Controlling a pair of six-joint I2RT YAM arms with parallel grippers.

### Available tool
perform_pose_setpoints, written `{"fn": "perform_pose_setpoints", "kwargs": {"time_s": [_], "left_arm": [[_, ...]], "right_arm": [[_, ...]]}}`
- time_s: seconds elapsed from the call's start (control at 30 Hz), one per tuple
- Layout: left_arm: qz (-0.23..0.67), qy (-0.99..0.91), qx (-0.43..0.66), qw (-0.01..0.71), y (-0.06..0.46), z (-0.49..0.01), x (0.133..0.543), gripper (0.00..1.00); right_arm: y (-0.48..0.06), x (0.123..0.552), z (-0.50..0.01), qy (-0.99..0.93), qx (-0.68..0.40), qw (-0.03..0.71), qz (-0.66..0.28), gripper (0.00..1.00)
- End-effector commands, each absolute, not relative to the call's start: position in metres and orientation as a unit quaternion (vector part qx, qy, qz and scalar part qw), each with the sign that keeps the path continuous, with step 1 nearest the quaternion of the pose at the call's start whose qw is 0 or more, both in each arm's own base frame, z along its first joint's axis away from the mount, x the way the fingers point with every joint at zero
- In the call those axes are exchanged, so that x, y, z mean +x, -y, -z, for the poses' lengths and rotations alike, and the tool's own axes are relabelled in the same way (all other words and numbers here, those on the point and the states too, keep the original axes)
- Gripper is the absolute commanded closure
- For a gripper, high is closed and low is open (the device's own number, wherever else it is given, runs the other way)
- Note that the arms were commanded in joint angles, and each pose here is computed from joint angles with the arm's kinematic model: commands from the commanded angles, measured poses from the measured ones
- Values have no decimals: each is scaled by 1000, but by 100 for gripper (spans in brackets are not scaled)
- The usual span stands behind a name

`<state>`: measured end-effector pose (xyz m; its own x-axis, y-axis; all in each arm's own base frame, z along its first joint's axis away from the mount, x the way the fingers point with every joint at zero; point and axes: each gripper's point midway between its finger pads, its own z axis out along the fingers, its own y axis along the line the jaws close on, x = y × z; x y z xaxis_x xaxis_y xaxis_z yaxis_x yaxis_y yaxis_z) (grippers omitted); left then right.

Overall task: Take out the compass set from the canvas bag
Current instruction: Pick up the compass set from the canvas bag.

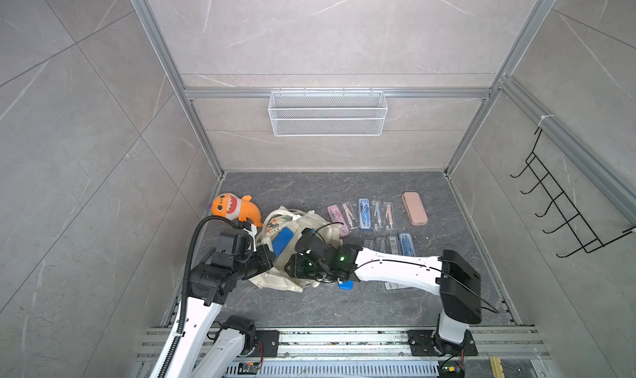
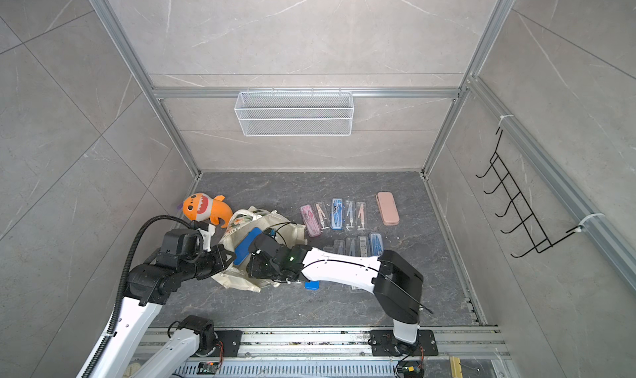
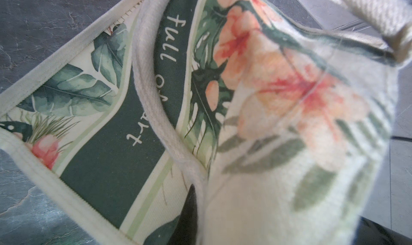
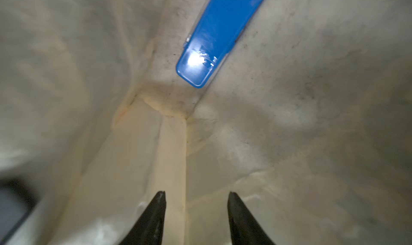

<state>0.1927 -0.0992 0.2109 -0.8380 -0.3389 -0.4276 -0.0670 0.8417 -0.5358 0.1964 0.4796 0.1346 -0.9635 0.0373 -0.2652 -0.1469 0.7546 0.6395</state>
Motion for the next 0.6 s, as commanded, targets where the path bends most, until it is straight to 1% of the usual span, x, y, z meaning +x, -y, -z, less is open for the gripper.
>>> {"fn": "perform_pose_setpoints", "kwargs": {"time_s": [0.0,0.27,0.4,0.57], "left_arm": [[293,-914,-81,268,112,-222,191,100],[312,-907,-55,278,119,-234,190,100],[330,-901,-38,279,126,-239,188,100],[350,-895,-17,275,134,-242,183,100]], "right_arm": [[-498,214,-135,-920,55,108,-373,49],[-510,267,-92,-903,191,104,-370,42],[-504,281,-74,-907,223,113,-340,35],[-498,291,-51,-907,245,115,-322,29]]}}
